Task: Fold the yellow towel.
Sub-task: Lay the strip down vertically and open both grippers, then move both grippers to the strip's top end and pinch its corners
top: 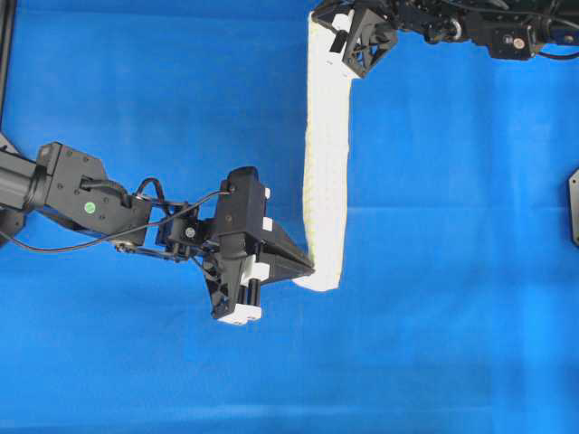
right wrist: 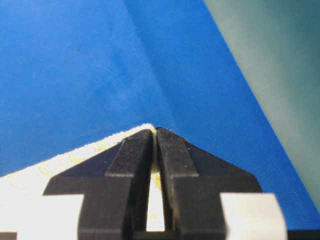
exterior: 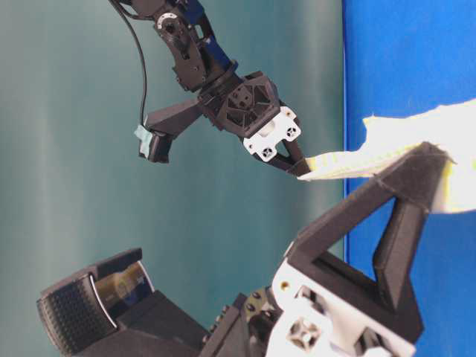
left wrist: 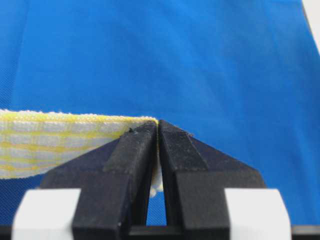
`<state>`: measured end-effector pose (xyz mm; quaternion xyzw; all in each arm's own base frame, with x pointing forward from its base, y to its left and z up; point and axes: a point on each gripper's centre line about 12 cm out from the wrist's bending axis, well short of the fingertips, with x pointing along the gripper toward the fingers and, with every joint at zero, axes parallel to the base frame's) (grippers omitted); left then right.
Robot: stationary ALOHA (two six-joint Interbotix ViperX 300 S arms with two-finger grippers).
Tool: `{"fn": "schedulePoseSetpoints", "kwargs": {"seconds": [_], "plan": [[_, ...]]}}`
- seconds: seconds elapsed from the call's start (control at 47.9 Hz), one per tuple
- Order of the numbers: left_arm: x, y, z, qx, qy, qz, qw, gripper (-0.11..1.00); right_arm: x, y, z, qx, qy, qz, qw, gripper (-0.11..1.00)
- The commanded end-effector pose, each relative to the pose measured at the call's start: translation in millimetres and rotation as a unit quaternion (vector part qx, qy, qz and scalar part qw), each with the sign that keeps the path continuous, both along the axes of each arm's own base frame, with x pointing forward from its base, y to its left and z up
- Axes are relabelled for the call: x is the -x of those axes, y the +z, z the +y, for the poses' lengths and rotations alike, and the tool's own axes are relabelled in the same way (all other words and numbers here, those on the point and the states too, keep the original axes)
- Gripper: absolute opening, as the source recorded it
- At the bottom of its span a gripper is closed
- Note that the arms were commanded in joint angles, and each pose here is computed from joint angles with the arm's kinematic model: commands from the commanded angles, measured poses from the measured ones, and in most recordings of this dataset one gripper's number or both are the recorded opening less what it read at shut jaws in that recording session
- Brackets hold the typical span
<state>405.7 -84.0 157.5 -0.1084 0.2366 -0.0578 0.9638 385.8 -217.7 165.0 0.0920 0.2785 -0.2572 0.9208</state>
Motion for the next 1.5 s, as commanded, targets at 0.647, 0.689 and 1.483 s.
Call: {"fn": "schedulePoseSetpoints", "kwargs": {"seconds": [0.647, 0.689, 1.483], "plan": [[16.3, 44.9, 20.3, -0.002, 0.014, -0.02, 0.9997, 0.7, -2.5, 40.5, 15.6, 0.045, 0.042, -0.018, 0.9979, 0.69], [18.9, 46.3, 27.4, -0.004, 0.022, -0.02, 0.9996, 0.7, 0.7, 44.3, 18.1, 0.046, 0.043, -0.02, 0.9978, 0.69], [53.9, 41.6, 170.0, -0.113, 0.16, -0.003, 0.9806, 0.7, 59.2, 47.4, 69.5, 0.017, 0.04, -0.045, 0.998, 0.69]]}}
